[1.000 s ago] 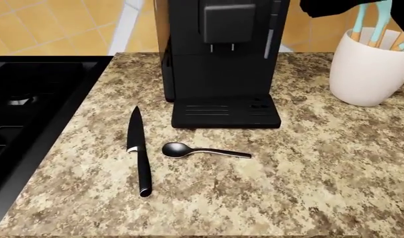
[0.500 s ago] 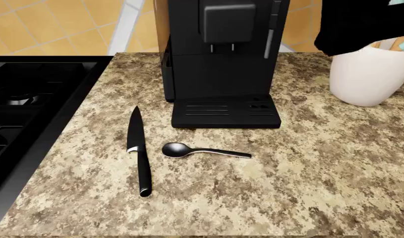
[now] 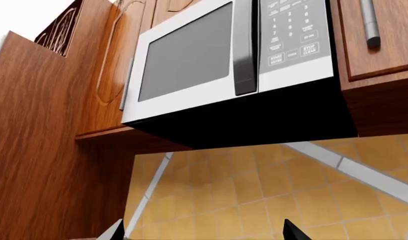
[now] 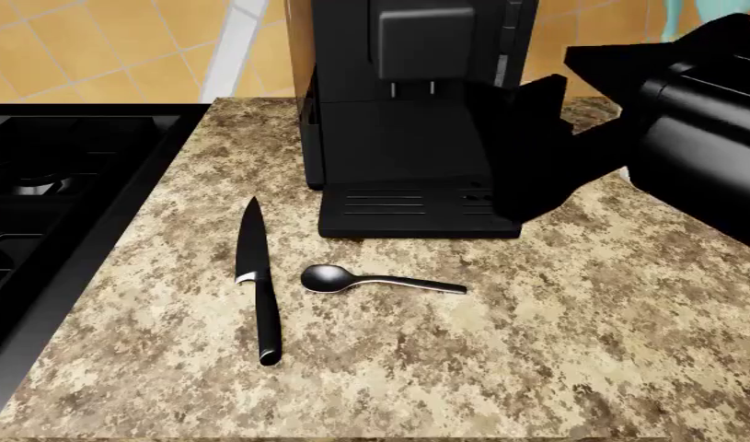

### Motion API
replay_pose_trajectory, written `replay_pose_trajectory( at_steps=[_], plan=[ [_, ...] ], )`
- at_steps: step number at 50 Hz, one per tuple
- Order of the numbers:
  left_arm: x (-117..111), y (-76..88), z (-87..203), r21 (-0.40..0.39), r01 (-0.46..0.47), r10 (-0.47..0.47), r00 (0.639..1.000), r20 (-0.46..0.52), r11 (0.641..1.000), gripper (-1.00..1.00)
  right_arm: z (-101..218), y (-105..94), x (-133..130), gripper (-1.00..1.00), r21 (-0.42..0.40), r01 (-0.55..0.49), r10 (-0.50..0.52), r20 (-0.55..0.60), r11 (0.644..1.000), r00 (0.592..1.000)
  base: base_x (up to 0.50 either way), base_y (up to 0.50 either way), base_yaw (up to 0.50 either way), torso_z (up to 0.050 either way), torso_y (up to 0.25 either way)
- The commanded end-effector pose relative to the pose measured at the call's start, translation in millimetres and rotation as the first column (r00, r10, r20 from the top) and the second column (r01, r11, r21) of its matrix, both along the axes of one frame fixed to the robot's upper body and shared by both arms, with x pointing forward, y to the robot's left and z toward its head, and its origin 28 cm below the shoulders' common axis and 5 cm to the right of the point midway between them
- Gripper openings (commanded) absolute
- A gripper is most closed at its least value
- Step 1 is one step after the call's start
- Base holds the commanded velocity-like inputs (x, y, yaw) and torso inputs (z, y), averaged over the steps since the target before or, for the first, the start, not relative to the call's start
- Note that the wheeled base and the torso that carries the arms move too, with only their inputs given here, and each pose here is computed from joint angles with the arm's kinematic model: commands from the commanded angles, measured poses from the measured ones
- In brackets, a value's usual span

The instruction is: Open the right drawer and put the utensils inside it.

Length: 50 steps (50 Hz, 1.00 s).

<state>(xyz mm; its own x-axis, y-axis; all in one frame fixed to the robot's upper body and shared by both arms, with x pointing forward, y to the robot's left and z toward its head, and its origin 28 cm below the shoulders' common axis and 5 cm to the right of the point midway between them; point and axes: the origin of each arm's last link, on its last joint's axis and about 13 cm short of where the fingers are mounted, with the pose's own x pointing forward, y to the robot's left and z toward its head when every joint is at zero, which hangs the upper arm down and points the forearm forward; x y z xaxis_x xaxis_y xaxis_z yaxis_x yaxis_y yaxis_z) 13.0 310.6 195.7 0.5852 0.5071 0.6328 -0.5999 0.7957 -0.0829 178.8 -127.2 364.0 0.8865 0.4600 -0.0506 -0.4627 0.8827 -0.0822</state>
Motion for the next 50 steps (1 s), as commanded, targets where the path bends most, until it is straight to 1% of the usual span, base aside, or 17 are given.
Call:
replay_pose_trajectory(
  at_steps=[1,3,7,19,25,28,34,42,50],
  plan=[
    [1.2,-0.3,-0.4,0.0,0.003,-0.003,1.0,-0.003,1.0,1.0,-7.3,5.3,2.7,1.0,-0.007,-0.094,0.092,-0.144,0.996,0.985,0.0,0.0,0.0,0.0,0.0],
    [1.6,-0.4,-0.5,0.001,0.004,-0.004,1.0,-0.004,1.0,1.0,-8.3,6.2,3.2,1.0,-0.007,-0.099,0.096,-0.154,0.995,0.983,0.0,0.0,0.0,0.0,0.0],
    [1.8,-0.3,-0.4,0.0,0.007,-0.007,1.0,-0.004,1.0,1.0,-13.1,8.9,10.2,1.0,-0.006,-0.11,0.106,-0.214,0.994,0.971,0.0,0.0,0.0,0.0,0.0],
    [2.6,-0.3,-0.6,-0.004,0.008,-0.008,1.0,-0.006,1.0,1.0,-14.0,22.8,11.1,1.0,-0.038,-0.153,0.136,-0.281,0.988,0.95,0.0,0.0,0.0,0.0,0.0],
    [2.8,-0.4,-0.6,-0.005,0.008,-0.008,1.0,-0.005,1.0,1.0,-11.8,27.8,10.5,1.0,-0.039,-0.159,0.141,-0.294,0.986,0.945,0.0,0.0,0.0,0.0,0.0],
    [3.1,-0.7,-0.9,-0.003,0.009,-0.009,1.0,-0.007,1.0,1.0,-15.6,28.2,12.7,1.0,-0.061,-0.161,0.134,-0.311,0.985,0.941,0.0,0.0,0.0,0.0,0.0],
    [4.2,-1.2,-1.4,-0.002,0.009,-0.009,1.0,-0.01,1.0,1.0,-12.1,30.4,10.1,1.0,-0.068,-0.166,0.137,-0.313,0.984,0.94,0.0,0.0,0.0,0.0,0.0],
    [4.0,-1.2,-1.4,-0.001,0.009,-0.009,1.0,-0.01,1.0,1.0,-11.3,44.9,9.3,1.0,-0.084,-0.197,0.161,-0.321,0.977,0.933,0.0,0.0,0.0,0.0,0.0],
    [3.7,-0.9,-1.3,-0.003,0.009,-0.009,1.0,-0.011,1.0,1.0,-12.2,63.4,9.9,1.0,-0.088,-0.223,0.182,-0.336,0.971,0.924,0.0,0.0,0.0,0.0,0.0]
  ],
)
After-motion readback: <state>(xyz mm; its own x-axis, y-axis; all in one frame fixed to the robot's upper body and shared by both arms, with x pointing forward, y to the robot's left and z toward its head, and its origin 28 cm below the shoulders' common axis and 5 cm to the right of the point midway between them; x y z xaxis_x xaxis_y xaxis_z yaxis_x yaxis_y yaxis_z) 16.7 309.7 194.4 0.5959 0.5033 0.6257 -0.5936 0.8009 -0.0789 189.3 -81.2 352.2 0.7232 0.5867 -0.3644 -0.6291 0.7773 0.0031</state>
